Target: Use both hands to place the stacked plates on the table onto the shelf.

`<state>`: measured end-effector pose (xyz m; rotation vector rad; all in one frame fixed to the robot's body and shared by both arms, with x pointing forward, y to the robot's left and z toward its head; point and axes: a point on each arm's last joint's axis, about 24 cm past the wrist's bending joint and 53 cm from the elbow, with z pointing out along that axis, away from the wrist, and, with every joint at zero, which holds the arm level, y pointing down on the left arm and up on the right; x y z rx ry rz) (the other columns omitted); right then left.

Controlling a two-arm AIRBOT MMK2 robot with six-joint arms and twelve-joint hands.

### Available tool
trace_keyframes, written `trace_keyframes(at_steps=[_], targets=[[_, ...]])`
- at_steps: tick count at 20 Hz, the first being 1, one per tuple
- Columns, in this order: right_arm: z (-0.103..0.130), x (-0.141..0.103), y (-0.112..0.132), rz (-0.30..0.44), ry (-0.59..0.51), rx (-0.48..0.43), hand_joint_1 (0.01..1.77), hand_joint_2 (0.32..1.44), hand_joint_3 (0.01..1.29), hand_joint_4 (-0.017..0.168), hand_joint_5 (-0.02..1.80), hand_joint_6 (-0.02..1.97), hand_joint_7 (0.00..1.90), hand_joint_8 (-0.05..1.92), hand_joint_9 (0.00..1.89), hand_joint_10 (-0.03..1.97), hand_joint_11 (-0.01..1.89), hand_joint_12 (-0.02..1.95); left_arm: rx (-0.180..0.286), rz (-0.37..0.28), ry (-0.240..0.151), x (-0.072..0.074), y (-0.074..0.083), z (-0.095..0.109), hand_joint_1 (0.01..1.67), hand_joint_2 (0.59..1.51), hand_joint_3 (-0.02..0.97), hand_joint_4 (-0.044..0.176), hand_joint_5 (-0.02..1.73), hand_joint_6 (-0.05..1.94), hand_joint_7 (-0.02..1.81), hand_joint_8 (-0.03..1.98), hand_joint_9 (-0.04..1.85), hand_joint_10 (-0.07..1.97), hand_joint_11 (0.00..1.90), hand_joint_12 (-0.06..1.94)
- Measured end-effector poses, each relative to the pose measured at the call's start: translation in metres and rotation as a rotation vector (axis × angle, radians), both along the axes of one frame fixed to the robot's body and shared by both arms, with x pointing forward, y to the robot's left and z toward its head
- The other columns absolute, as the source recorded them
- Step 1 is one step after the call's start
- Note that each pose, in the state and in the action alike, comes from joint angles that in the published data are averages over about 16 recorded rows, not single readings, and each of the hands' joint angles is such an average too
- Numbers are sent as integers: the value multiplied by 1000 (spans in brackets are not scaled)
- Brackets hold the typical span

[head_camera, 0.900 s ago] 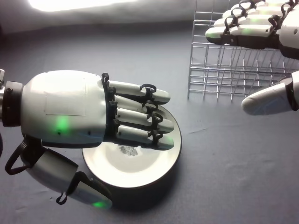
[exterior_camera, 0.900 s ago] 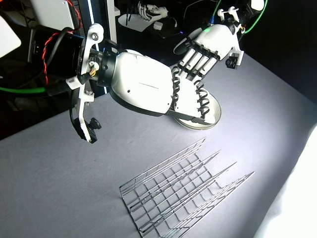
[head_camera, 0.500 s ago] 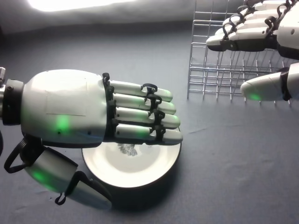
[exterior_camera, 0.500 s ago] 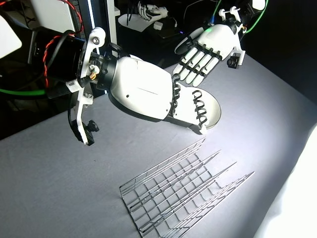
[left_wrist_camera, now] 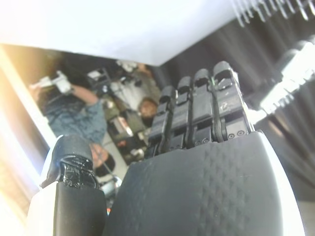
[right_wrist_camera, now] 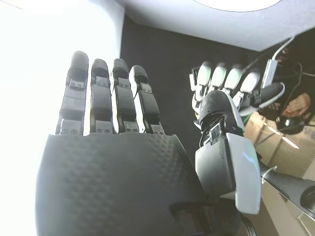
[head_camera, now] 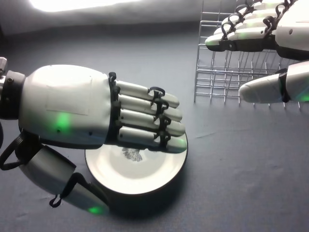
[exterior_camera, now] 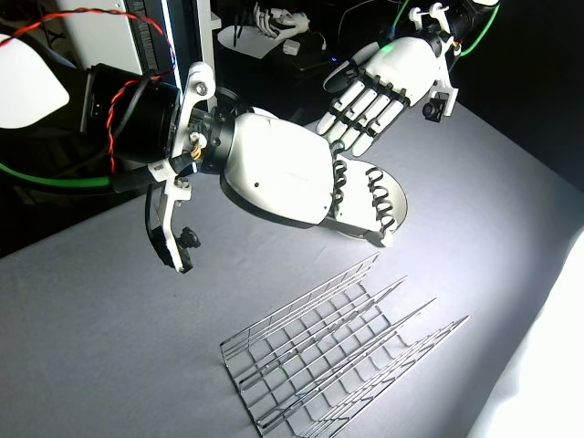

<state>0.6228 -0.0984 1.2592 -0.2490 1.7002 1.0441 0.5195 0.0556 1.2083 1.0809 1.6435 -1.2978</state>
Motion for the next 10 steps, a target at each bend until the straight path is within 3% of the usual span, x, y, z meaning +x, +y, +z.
trace_keyframes(at_steps=[5,10], targets=[[0,-1,3,10,-7,-5,23,1265,14,2,178,5,175,6,124,24,16,341,39,-14,29,2,10,-10,20,1183,12,2,44,19,55,2,29,7,20,14],[-1,-2,3,14,-12,-10,23,1269,14,2,188,5,184,6,128,23,16,326,105,-24,66,6,25,-32,20,1185,12,0,43,19,52,2,28,6,20,14]])
